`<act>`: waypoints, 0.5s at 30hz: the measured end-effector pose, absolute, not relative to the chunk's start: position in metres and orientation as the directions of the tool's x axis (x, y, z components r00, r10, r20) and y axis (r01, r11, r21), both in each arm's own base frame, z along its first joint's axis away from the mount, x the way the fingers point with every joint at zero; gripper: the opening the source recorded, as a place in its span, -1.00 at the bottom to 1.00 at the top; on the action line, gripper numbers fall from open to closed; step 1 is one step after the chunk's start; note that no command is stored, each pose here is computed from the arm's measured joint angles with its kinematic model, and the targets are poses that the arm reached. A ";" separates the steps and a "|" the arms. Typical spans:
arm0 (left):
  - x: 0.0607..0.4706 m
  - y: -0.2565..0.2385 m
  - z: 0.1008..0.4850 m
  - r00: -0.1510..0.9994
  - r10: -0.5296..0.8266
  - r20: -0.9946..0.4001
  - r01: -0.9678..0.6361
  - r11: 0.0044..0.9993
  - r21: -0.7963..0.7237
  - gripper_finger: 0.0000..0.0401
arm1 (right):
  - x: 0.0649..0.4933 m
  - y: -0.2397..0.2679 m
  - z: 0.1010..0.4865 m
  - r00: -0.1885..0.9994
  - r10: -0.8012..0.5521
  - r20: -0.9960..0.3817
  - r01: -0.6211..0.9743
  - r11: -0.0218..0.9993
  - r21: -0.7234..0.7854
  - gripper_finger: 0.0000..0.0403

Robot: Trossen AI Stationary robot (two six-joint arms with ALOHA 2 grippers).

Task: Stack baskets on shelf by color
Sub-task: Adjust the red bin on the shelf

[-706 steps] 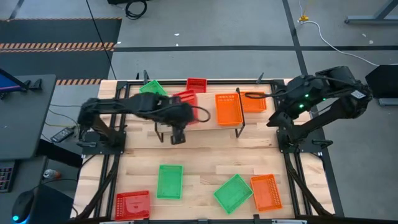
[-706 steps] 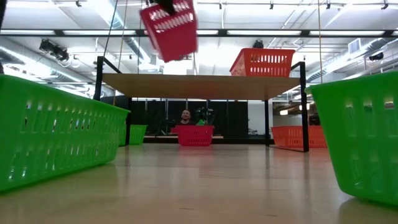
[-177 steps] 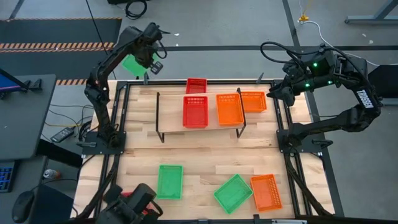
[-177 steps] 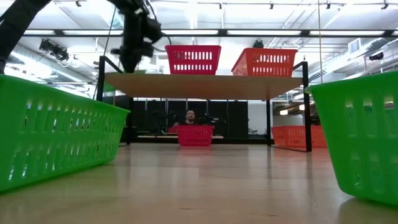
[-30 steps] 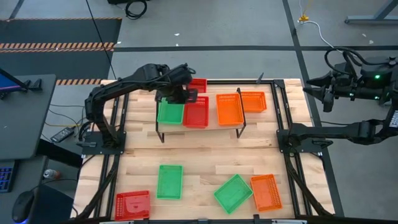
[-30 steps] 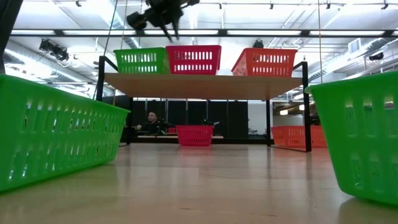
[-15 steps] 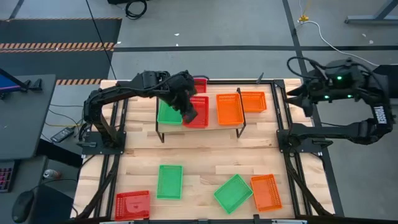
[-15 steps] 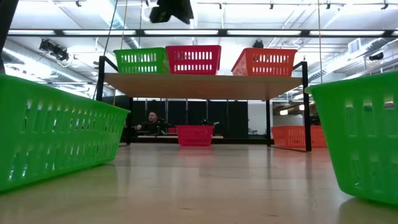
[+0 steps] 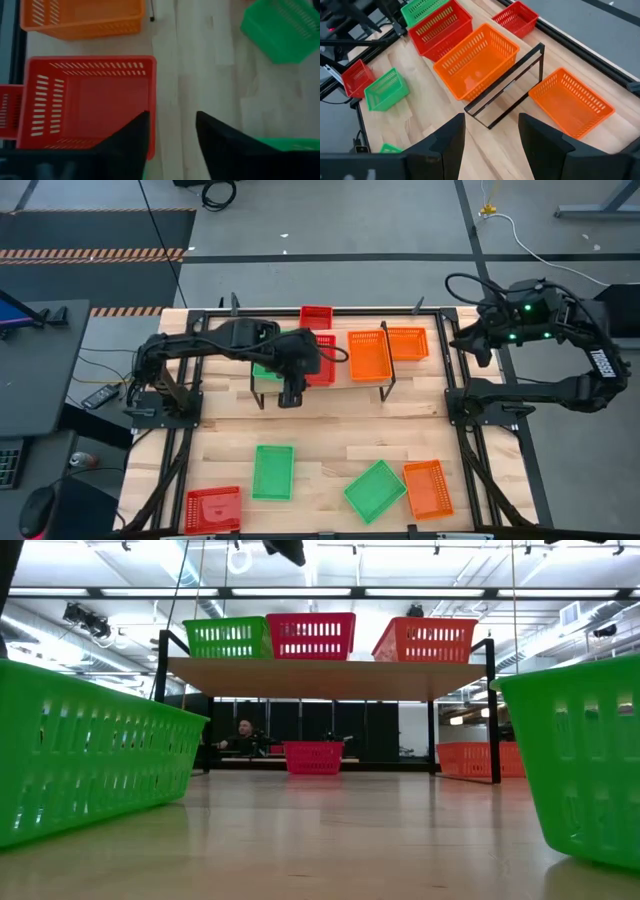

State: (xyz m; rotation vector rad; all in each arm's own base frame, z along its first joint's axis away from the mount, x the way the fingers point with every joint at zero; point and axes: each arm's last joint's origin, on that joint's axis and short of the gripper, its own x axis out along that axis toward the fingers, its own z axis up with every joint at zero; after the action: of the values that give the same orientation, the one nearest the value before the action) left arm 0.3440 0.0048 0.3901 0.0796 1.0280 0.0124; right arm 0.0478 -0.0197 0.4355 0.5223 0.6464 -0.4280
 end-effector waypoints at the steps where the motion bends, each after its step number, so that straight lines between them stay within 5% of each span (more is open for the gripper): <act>1: 0.344 0.005 0.389 0.506 0.054 -0.861 0.026 0.997 0.077 -0.06 | 0.049 -0.020 0.434 0.720 -0.211 -0.660 0.528 0.785 0.325 -0.05; 8: 0.348 0.011 0.374 0.407 0.081 -0.910 0.007 0.996 0.092 0.35 | 0.057 -0.024 0.424 0.697 -0.202 -0.688 0.551 0.766 0.333 -0.05; 15: 0.365 0.012 0.362 0.435 0.046 -0.899 0.058 0.995 0.079 0.38 | 0.061 -0.027 0.416 0.680 -0.195 -0.707 0.553 0.769 0.320 -0.05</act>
State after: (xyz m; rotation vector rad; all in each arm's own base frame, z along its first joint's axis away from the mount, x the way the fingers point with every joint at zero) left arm 0.3648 0.0122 0.3625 0.1032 1.1213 -0.0073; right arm 0.0614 -0.0266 0.4159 0.5520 0.7059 -0.4450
